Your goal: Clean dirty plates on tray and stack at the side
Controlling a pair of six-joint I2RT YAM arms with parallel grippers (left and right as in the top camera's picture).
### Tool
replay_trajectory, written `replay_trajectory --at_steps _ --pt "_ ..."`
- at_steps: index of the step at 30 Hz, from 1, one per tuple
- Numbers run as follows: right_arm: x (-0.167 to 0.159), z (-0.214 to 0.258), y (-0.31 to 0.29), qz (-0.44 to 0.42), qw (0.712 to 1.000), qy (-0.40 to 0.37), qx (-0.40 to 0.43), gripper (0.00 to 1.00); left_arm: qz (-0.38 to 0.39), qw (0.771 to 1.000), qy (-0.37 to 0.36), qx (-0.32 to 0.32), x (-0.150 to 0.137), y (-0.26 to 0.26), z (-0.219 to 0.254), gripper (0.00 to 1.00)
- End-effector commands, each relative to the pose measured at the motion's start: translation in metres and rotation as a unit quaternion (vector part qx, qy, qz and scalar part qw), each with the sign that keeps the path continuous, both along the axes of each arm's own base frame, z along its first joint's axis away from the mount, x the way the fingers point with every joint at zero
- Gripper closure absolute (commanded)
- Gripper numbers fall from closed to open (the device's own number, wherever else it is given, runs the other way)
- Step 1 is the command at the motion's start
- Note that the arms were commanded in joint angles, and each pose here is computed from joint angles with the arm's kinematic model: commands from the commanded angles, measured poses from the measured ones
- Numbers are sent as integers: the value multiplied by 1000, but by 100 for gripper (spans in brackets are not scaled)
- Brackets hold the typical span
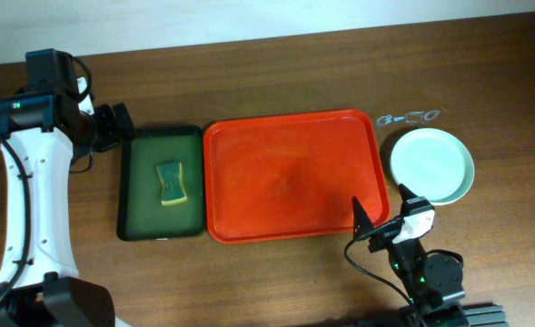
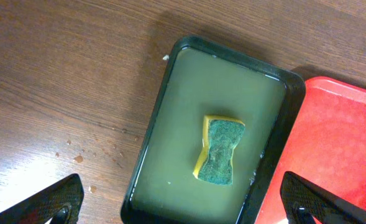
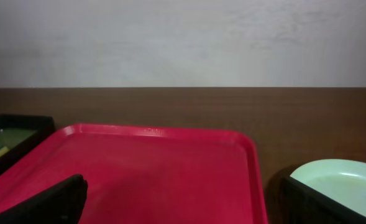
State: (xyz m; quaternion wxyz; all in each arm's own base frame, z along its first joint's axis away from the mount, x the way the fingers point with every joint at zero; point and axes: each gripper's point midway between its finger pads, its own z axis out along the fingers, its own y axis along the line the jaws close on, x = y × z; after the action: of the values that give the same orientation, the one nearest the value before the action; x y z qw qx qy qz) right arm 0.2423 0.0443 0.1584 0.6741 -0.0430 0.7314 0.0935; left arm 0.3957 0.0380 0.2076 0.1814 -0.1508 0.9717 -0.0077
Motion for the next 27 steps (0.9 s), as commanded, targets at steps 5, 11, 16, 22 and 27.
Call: replay_trajectory --at_steps 5,11,16,22,27 --pt "-1 -1 2 11 998 -13 -64 2 0 1000 -1 -4 1 -1 0 1" --pt "0 -2 1 12 993 -24 -119 2 0 1000 -1 -4 1 -1 0 1" --pt "0 -1 -4 2 993 -23 -118 2 0 1000 -1 -4 1 -1 0 1" --pt "0 -1 -4 2 993 -23 -118 2 0 1000 -1 -4 1 -1 0 1" --pt "0 -1 -4 2 993 -23 -118 2 0 1000 -1 -4 1 -1 0 1"
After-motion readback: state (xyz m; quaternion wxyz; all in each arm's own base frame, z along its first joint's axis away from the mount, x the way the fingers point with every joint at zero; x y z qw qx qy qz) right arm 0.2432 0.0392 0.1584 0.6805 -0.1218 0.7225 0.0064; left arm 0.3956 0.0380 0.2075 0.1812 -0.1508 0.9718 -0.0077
